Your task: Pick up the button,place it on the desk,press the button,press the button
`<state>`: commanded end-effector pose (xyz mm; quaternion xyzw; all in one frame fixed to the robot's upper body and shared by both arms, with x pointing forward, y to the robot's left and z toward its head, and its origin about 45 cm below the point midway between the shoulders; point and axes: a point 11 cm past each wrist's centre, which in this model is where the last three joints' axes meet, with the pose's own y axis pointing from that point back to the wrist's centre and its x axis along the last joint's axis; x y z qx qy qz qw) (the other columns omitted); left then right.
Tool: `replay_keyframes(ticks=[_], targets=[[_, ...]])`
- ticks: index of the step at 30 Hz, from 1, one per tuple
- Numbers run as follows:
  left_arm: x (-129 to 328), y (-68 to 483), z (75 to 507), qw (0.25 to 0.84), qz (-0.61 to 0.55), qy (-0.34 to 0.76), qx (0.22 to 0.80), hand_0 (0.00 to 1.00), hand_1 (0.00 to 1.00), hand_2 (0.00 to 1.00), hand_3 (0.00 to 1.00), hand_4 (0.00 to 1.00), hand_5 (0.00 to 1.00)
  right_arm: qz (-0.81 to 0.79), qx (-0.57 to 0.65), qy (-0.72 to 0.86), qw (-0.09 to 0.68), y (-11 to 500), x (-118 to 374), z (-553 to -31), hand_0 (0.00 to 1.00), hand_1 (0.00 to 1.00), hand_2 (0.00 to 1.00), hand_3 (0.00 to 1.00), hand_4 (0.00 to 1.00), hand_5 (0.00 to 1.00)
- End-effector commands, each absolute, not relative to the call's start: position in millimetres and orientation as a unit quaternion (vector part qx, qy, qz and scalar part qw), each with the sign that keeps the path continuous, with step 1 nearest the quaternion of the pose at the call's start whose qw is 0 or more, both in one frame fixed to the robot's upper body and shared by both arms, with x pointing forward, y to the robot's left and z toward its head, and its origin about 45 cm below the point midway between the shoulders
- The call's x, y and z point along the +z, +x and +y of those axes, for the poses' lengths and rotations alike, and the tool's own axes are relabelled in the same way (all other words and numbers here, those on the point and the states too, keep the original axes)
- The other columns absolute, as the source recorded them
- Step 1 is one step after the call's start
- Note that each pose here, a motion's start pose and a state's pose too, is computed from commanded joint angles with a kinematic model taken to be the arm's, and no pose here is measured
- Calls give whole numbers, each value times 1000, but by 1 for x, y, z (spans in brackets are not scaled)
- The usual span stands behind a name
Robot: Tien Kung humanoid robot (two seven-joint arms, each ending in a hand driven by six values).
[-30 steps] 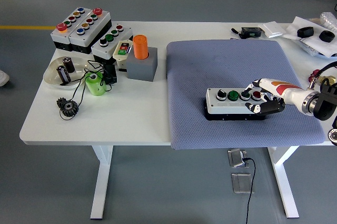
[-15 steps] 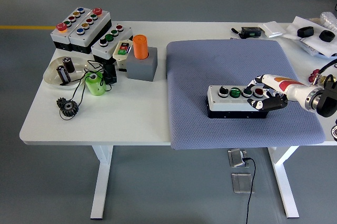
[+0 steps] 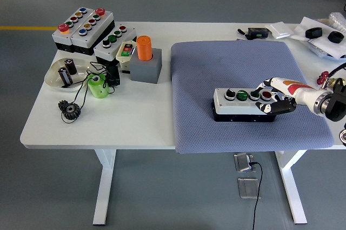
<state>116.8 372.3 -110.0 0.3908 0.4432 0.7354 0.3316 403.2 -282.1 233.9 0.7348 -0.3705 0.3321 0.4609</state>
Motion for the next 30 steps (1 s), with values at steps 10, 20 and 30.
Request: replay_keyframes(ticks=[10, 20, 30], targets=[[-111, 115, 372, 331, 444, 393, 734, 674, 702, 720, 527, 377, 997, -372, 335, 735, 457, 403, 236, -281, 158, 998, 46, 707, 620, 418], [-111, 113, 372, 330, 443, 396, 733, 673, 703, 721, 527, 377, 997, -426, 339, 742, 390, 411, 280, -279, 159, 2, 49, 711, 621, 418], [-112, 107, 373, 329, 442, 403, 730, 673, 703, 721, 528, 377, 998, -546, 197, 777, 242, 416, 304, -302, 622, 591, 733, 972, 677, 506]])
